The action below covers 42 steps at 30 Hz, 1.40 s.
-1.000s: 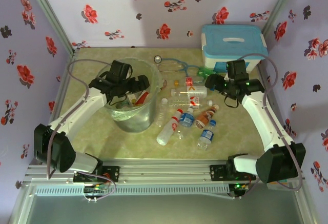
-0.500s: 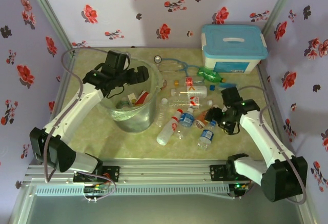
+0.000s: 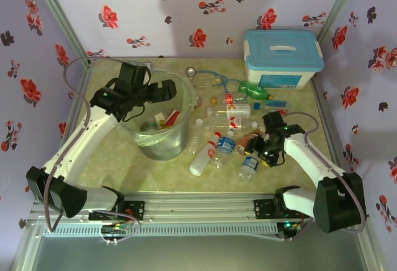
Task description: Put the plastic bottles in the bin
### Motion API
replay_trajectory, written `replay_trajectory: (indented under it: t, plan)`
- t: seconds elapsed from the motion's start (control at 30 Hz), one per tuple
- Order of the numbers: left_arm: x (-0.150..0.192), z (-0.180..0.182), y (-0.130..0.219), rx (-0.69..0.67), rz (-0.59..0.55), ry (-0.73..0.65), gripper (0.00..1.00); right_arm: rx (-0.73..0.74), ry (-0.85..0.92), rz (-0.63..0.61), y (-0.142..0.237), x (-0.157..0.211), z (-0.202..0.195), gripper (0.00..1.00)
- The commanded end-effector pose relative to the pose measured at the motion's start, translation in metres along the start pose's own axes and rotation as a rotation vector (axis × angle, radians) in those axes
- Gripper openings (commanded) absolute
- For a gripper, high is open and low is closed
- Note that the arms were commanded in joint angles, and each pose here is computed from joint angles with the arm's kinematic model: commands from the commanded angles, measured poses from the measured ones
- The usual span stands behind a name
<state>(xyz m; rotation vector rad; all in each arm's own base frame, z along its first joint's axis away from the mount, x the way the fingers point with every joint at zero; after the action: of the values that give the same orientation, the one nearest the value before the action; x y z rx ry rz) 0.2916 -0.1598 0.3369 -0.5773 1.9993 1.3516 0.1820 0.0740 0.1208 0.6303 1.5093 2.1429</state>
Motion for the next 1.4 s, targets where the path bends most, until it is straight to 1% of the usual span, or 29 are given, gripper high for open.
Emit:
replay_trajectory:
  t: [0.0, 0.27, 0.3, 0.57, 0.77, 0.83, 0.93, 1.1, 1.2, 1.37]
  plan:
    - [-0.008, 0.001, 0.01, -0.019, -0.017, -0.013, 1.0, -0.01, -0.004, 0.014, -0.011, -0.002, 0.002, 0.7]
    - [-0.011, 0.002, 0.011, -0.03, -0.011, 0.0, 1.0, 0.022, 0.012, 0.017, -0.025, -0.011, 0.005, 0.7]
    - [-0.011, 0.003, 0.011, -0.032, -0.012, 0.005, 1.0, 0.021, 0.006, 0.014, -0.027, -0.012, 0.004, 0.68]
    - [-0.016, 0.001, 0.015, -0.029, -0.022, 0.012, 1.0, 0.036, 0.008, 0.0, -0.031, -0.013, 0.0, 0.62]
    - [-0.016, 0.001, 0.013, -0.028, -0.025, 0.014, 1.0, 0.032, 0.007, -0.015, -0.024, -0.011, 0.0, 0.55]
    - [-0.017, 0.001, 0.013, -0.028, -0.025, 0.012, 1.0, 0.029, 0.01, -0.033, -0.018, -0.011, 0.0, 0.53]
    - [-0.017, 0.001, 0.013, -0.027, -0.028, 0.007, 1.0, 0.023, 0.011, -0.049, -0.01, -0.009, 0.0, 0.51]
    - [-0.021, -0.001, 0.019, -0.018, -0.043, -0.01, 1.0, -0.022, 0.023, -0.102, 0.016, -0.01, 0.009, 0.48]
    - [-0.028, -0.004, 0.028, -0.014, -0.057, -0.036, 1.0, -0.082, 0.039, -0.144, 0.037, -0.014, 0.023, 0.48]
    - [-0.049, -0.014, 0.054, 0.028, -0.105, -0.079, 1.0, -0.252, 0.1, -0.236, 0.083, -0.029, 0.066, 0.48]
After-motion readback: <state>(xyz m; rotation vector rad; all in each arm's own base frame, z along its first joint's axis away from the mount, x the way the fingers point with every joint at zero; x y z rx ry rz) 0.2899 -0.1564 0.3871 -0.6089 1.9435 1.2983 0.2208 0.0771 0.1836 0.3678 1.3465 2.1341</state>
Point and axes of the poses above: each hand's point on the last joint's axis, 136 mm out from that joint toward the fingers, its own y axis back along the fingers, its own z axis along the line the jaws close on, x = y × z, the point moved 7 cm from there along y, back along the fingers, and after that the axes turned 10 degrees about -y, right-handed, at the moved point
